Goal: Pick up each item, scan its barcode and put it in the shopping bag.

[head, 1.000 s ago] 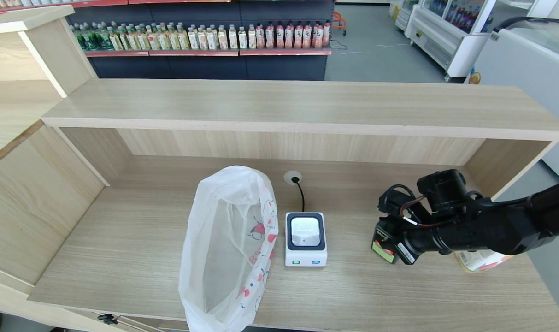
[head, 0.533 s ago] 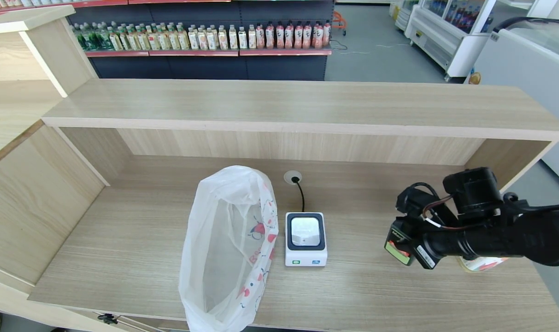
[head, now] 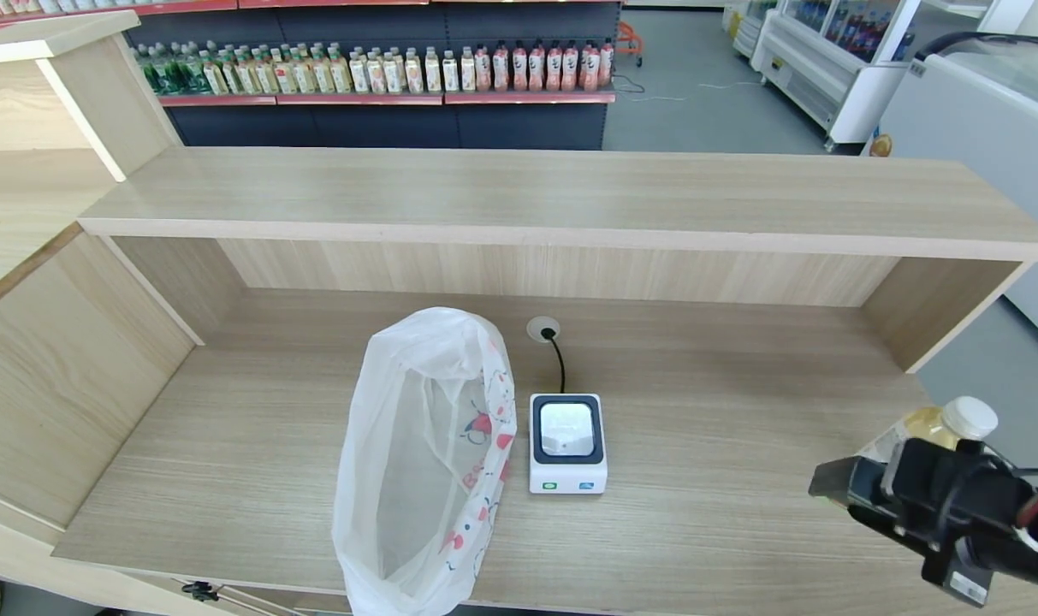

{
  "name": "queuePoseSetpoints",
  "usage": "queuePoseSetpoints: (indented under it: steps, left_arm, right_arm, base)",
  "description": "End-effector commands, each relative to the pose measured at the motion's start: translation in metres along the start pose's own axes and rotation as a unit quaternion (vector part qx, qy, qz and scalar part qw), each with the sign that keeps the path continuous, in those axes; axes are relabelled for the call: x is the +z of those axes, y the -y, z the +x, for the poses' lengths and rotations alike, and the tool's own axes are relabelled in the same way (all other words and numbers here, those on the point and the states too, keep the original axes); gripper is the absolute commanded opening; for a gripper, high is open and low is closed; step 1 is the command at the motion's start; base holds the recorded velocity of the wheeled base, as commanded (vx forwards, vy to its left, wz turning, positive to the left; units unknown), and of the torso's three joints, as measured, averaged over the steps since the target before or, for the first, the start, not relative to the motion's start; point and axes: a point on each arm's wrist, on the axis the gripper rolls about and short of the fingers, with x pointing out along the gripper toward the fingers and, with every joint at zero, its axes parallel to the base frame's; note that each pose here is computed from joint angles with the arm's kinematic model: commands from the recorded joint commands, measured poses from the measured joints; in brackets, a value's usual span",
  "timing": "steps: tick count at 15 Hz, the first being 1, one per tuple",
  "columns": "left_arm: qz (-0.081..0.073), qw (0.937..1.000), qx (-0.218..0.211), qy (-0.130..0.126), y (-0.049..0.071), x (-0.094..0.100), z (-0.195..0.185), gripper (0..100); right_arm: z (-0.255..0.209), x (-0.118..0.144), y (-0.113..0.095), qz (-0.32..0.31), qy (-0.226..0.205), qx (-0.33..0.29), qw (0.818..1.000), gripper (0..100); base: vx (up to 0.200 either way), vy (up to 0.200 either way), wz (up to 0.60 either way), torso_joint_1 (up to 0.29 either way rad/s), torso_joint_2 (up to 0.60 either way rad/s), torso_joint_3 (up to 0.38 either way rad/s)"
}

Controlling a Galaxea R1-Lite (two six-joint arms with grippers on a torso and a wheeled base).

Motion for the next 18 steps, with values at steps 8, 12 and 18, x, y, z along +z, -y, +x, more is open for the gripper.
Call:
queuePoseSetpoints:
  steps: [8,12,18]
  left_arm:
    - [-0.001,1.0000,0.000,0.000,0.000,0.000,0.000,100]
    - [0.000,1.0000,0.000,0.000,0.000,0.000,0.000,100]
    - [0.000,1.0000,0.000,0.000,0.000,0.000,0.000,100]
  right_arm:
    - [-0.016,-0.013,-0.008,-0.596,0.293,-0.068,0.744,0]
    - [-0.003,0.016,-0.023,-0.666,0.398,-0.079,0.626,0]
    - [0.008,0.052,-0.037,-0.697,0.494,-0.111,0.507,0]
  base:
    - [0.000,0.000,0.00,0.000,0.00,0.000]
    - [0.000,0.000,0.00,0.000,0.00,0.000]
    - [0.000,0.000,0.00,0.000,0.00,0.000]
